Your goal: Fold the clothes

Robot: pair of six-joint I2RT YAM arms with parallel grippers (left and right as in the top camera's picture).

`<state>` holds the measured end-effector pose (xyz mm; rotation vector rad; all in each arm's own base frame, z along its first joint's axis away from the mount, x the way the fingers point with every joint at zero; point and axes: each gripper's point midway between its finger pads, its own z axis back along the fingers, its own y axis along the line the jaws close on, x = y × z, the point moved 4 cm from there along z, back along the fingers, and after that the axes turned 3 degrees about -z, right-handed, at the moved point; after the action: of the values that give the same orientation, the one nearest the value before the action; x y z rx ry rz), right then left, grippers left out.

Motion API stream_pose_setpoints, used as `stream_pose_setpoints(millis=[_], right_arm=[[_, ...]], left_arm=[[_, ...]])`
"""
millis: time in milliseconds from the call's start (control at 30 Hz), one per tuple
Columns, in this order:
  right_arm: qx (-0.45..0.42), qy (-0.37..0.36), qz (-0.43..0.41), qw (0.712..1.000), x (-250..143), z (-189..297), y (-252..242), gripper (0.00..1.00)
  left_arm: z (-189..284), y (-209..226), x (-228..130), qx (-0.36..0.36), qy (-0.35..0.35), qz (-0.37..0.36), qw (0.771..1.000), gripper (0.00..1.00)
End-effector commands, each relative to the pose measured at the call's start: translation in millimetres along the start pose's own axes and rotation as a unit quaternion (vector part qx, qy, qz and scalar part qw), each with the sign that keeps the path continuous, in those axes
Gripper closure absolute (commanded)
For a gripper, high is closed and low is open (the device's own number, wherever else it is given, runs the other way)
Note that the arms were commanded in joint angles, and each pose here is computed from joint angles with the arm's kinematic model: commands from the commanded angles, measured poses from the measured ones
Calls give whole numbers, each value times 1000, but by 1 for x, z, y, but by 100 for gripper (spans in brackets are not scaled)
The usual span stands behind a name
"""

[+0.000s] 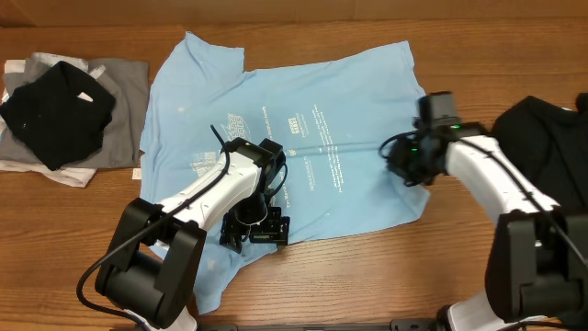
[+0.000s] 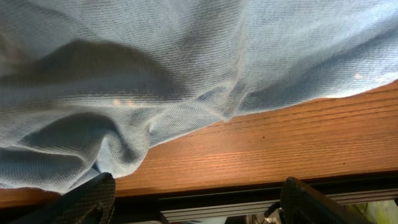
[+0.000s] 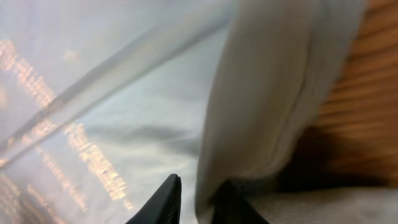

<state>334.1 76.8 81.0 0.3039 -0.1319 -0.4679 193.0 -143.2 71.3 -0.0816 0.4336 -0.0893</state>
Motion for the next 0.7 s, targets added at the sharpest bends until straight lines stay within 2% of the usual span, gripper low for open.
stream_pose_setpoints(millis=[0, 67, 133, 200, 267, 500, 667], right_arm=[[11, 6, 12, 1000, -16, -4, 18, 72], [15, 6, 23, 1000, -19, -5, 24, 60], [17, 3, 25, 1000, -19, -5, 26, 29], [14, 1, 20, 1000, -14, 0, 25, 13], [10, -3, 10, 1000, -5, 9, 22, 9], [-40, -41, -52, 997, 42, 75, -9, 7], [-80, -17, -125, 989, 45, 93, -57, 4]], left_arm=[[-5, 1, 0, 7, 9, -8, 1000, 12], [-5, 1, -1, 8, 10, -8, 1000, 13], [-5, 1, -1, 8, 10, -8, 1000, 13], [-5, 1, -1, 8, 11, -8, 1000, 13], [-5, 1, -1, 8, 10, -8, 1000, 12], [-5, 1, -2, 8, 12, -8, 1000, 12], [-5, 1, -2, 8, 12, -7, 1000, 12]])
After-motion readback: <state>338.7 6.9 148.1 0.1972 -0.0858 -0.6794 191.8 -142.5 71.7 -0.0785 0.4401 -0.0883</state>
